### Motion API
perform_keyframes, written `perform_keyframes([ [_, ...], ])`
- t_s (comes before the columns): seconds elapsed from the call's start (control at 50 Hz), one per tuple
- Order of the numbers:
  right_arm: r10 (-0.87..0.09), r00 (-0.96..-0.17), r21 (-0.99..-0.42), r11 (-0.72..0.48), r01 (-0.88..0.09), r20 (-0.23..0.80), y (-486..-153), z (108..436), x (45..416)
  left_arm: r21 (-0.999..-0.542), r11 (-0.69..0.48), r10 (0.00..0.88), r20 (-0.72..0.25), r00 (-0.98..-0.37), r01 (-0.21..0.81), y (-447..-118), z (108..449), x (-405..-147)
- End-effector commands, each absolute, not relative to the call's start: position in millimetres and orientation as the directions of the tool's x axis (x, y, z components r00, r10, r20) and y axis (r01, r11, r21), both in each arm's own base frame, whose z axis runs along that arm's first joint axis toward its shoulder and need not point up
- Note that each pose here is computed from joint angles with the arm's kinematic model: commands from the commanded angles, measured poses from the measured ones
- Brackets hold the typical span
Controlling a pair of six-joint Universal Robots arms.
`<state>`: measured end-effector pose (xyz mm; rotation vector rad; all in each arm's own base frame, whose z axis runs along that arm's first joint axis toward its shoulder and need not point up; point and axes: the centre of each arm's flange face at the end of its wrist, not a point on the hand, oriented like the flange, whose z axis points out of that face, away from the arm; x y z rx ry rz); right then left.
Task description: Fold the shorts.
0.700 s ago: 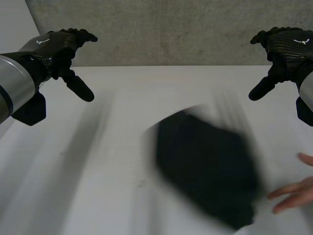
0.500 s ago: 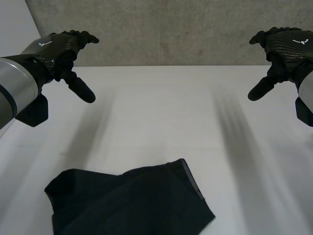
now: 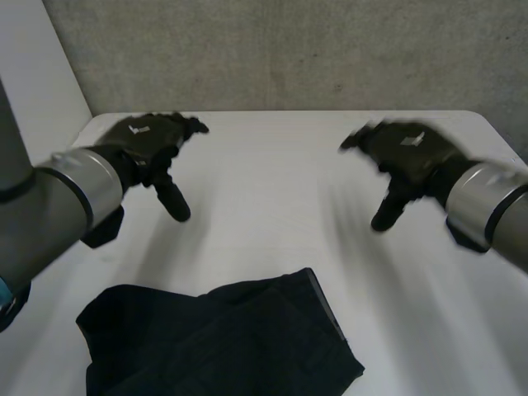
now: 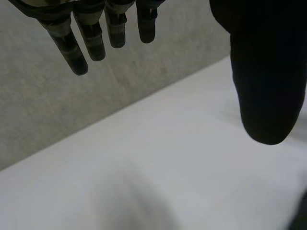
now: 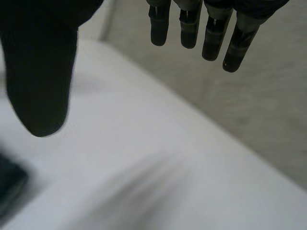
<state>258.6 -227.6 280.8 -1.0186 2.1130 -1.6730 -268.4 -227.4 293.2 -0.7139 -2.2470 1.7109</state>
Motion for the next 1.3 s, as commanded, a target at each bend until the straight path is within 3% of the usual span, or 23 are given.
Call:
perform_keyframes([
  [0.02,-0.858,-0.506,-0.868,0.184,-0.462,0.088,-179,238,290,-0.901,0.303,0.433,-0.159,-0.887,0.309,-213,262,-253],
  [0.16,-0.876,-0.478,-0.815,0.325,-0.479,-0.069,-168,196,318,-0.877,0.352,0.406,-0.172,-0.897,0.328,-179,253,-225],
  [0.24,-0.875,-0.473,-0.804,0.356,-0.476,-0.108,-168,181,333,-0.855,0.388,0.402,-0.178,-0.898,0.343,-164,242,-214],
  [0.34,-0.869,-0.487,-0.797,0.355,-0.489,-0.088,-175,164,345,-0.826,0.403,0.422,-0.213,-0.881,0.393,-145,232,-204],
  [0.46,-0.858,-0.512,-0.792,0.338,-0.509,-0.037,-180,153,357,-0.824,0.403,0.424,-0.217,-0.879,0.398,-136,230,-199],
  [0.52,-0.838,-0.546,-0.808,0.325,-0.491,-0.005,-188,158,359,-0.816,0.412,0.430,-0.217,-0.877,0.404,-132,226,-198],
  [0.62,-0.724,-0.687,-0.902,0.256,-0.349,0.060,-212,188,358,-0.814,0.413,0.436,-0.217,-0.873,0.409,-129,225,-198],
  [0.72,-0.640,-0.764,-0.939,0.206,-0.274,0.082,-221,207,350,-0.818,0.411,0.426,-0.219,-0.878,0.403,-132,224,-197],
  [0.9,-0.631,-0.773,-0.927,0.245,-0.284,0.070,-223,205,327,-0.814,0.424,0.397,-0.227,-0.889,0.397,-150,207,-197],
  [1.04,-0.687,-0.726,-0.917,0.266,-0.297,0.036,-209,202,322,-0.810,0.444,0.367,-0.227,-0.902,0.384,-174,191,-199],
  [1.3,-0.694,-0.716,-0.919,0.235,-0.316,0.069,-202,210,313,-0.760,0.503,0.419,-0.201,-0.886,0.410,-187,164,-210],
])
